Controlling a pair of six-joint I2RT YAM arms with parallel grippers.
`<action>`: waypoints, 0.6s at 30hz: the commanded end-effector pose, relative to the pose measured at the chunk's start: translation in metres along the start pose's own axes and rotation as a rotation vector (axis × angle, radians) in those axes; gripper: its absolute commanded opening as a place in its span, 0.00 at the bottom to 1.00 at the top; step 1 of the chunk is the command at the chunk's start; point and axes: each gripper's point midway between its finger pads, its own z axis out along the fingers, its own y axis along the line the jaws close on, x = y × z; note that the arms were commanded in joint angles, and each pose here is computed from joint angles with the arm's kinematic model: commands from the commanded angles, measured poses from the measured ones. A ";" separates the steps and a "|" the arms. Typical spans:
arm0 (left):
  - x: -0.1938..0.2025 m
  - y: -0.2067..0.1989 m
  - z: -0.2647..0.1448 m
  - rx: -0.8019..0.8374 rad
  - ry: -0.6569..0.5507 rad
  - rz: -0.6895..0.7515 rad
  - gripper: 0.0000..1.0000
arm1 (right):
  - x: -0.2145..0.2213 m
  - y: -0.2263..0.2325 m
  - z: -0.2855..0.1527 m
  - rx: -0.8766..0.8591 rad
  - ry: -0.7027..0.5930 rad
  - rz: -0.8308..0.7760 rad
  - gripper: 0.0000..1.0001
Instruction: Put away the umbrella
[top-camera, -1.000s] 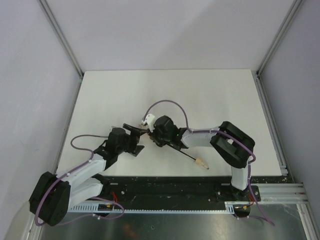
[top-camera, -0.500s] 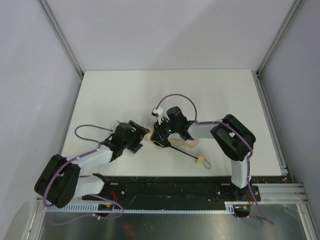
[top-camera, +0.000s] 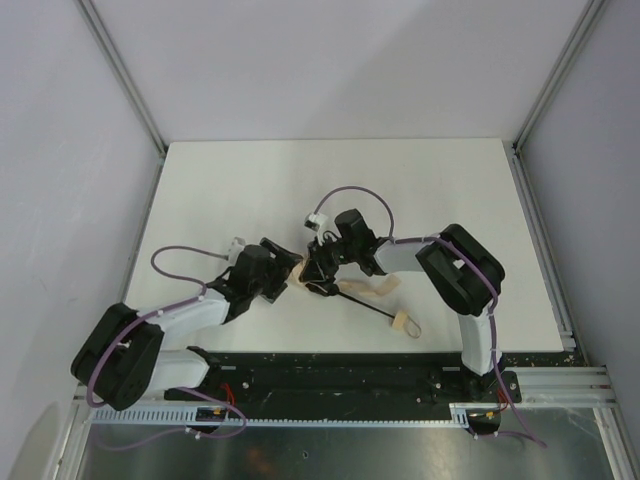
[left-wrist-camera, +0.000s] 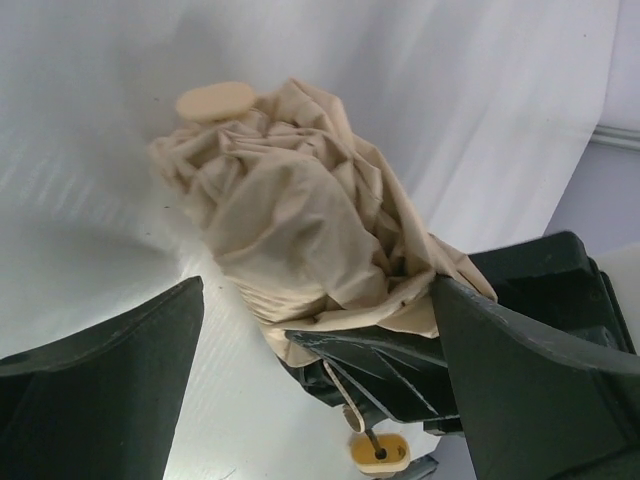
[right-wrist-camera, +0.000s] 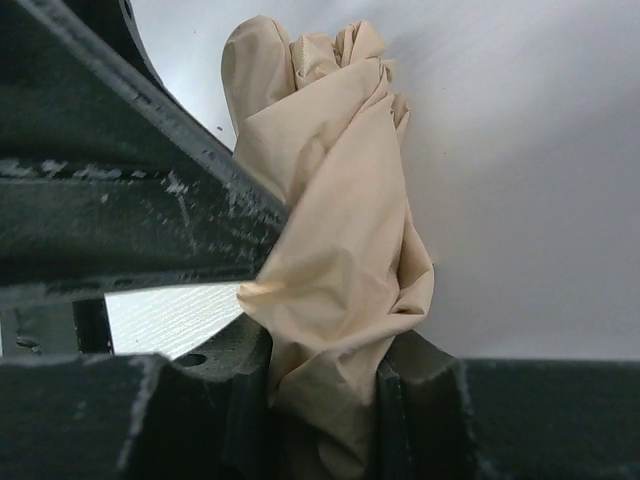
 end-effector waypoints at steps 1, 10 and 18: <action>-0.016 -0.049 -0.012 0.174 -0.126 0.040 0.98 | 0.047 -0.005 0.007 0.003 0.132 0.082 0.00; -0.015 -0.049 -0.015 0.165 -0.094 -0.016 0.99 | 0.045 -0.003 0.006 -0.004 0.133 0.079 0.00; 0.003 -0.018 0.009 -0.021 -0.006 -0.080 0.99 | 0.043 -0.001 0.004 -0.016 0.131 0.068 0.00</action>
